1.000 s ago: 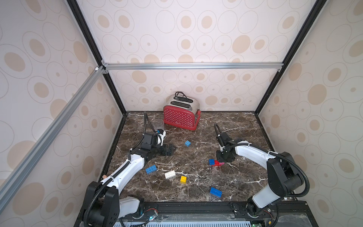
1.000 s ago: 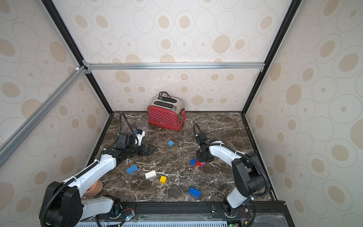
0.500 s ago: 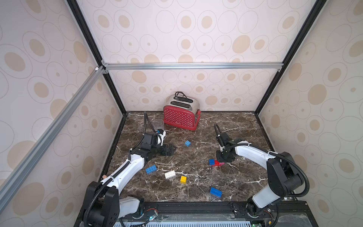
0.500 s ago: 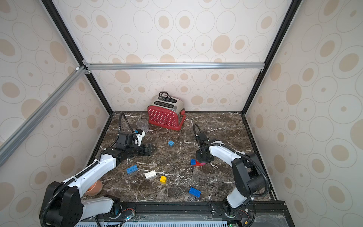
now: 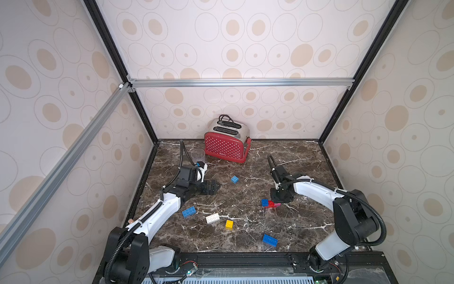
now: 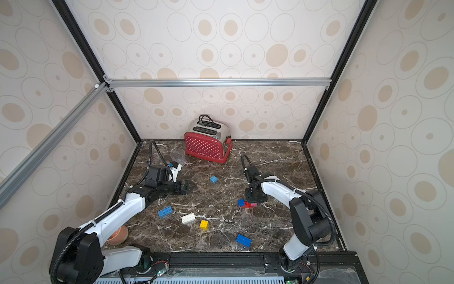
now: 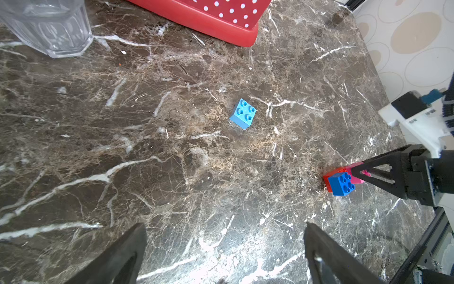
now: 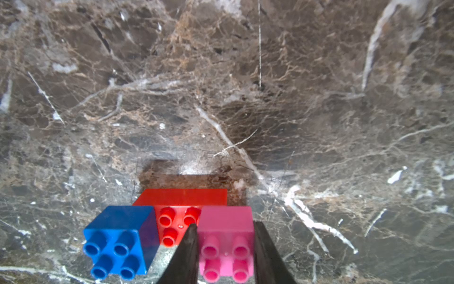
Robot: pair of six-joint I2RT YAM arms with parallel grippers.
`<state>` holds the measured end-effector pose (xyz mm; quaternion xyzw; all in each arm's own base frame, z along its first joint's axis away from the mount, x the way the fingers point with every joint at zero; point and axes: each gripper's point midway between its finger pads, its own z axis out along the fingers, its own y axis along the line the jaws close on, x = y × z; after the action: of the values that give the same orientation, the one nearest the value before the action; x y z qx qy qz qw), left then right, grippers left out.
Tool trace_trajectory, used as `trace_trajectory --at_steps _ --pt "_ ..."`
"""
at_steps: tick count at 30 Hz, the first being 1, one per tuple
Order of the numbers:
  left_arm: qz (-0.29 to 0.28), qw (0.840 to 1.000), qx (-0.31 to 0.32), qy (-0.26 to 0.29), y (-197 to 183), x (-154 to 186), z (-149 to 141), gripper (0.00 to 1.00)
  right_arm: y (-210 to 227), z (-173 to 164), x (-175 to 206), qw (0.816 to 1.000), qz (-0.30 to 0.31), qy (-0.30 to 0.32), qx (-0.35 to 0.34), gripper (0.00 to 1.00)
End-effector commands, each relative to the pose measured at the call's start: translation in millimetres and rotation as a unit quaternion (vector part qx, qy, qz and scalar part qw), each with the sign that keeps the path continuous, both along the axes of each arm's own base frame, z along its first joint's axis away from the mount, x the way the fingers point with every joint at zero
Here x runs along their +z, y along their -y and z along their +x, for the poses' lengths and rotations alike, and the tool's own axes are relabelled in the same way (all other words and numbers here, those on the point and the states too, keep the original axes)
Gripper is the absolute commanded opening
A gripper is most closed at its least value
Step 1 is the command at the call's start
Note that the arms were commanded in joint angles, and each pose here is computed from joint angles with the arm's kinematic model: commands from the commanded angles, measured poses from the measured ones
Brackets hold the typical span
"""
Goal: Assemble a carrot with lego
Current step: Assemble the lego brick with the lego brick.
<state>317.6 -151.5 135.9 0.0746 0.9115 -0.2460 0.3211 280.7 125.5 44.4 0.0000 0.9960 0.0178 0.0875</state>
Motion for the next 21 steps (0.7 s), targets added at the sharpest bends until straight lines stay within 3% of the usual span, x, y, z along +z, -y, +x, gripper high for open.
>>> trace_trajectory --at_steps 1,16,18,21 --pt "0.002 1.000 -0.007 0.008 2.0 6.4 1.9 0.99 9.0 -19.6 -9.0 0.999 -0.023 -0.043 -0.004 0.29" --pt "0.001 1.000 -0.006 0.013 2.2 9.6 3.1 0.99 5.3 -13.2 20.2 0.999 -0.017 -0.027 0.010 0.54" --pt "0.001 1.000 -0.005 0.014 1.8 10.2 3.3 0.99 2.5 -15.7 23.7 0.999 -0.008 -0.020 0.024 0.62" --pt "0.001 1.000 -0.005 0.015 1.5 10.6 2.4 0.99 2.5 -23.7 30.5 0.998 -0.022 0.004 0.057 0.81"
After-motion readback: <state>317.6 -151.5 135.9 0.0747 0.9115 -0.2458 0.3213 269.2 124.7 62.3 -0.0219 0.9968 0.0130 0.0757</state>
